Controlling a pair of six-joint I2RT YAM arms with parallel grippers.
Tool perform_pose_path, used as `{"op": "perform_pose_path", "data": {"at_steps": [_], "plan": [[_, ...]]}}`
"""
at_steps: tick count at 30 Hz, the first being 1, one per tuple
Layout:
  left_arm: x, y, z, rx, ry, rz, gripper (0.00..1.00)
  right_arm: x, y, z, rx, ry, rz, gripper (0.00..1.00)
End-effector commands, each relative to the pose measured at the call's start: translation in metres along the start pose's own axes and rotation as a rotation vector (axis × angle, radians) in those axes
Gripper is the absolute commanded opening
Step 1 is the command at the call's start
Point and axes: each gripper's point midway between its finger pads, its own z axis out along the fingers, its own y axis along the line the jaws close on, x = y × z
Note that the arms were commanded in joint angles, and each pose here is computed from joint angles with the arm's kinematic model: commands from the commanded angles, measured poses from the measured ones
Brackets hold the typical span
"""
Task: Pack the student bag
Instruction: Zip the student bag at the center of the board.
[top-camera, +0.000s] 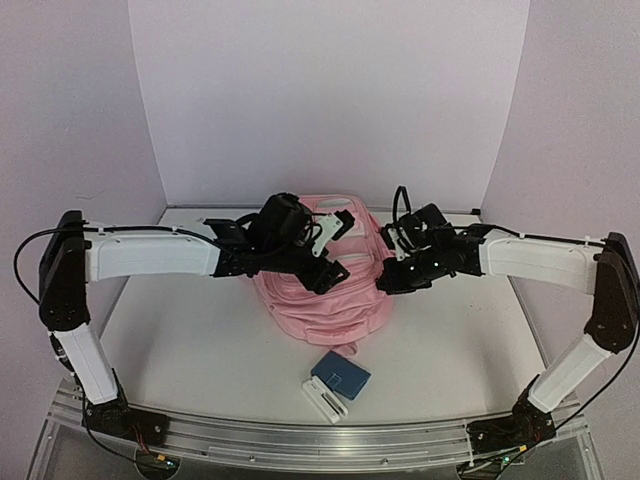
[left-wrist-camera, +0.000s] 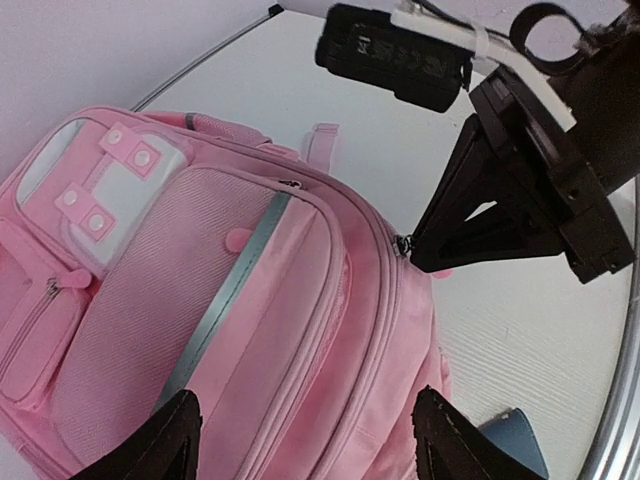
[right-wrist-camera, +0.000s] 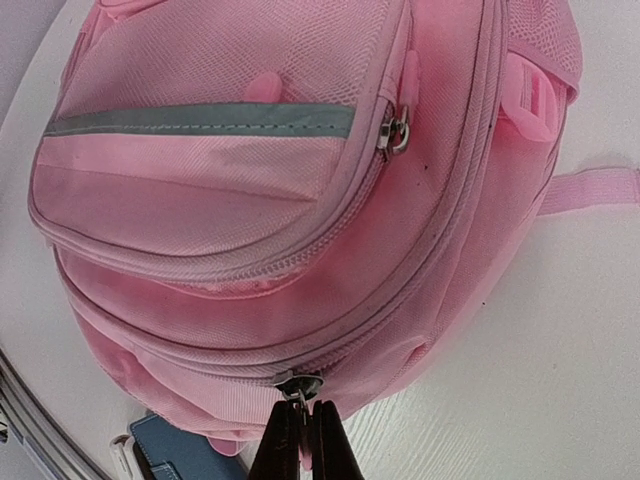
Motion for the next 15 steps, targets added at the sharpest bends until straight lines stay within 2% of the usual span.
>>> {"op": "perform_pose_path", "data": {"at_steps": [1, 11, 15], "plan": [[-0.03, 0.0, 0.026, -0.059, -0.08, 0.1, 0.72, -0.02, 0.015, -0.027, -0.065, -0.095, -0.007, 0.0], [-0.031, 0.005, 0.06, -0.158, -0.094, 0.162, 0.62, -0.015, 0.016, -0.03, -0.079, -0.096, -0.004, 0.0], [-0.027, 0.002, 0.07, -0.19, -0.084, 0.19, 0.42, -0.017, 0.015, -0.031, -0.078, -0.103, 0.001, 0.0]]}}
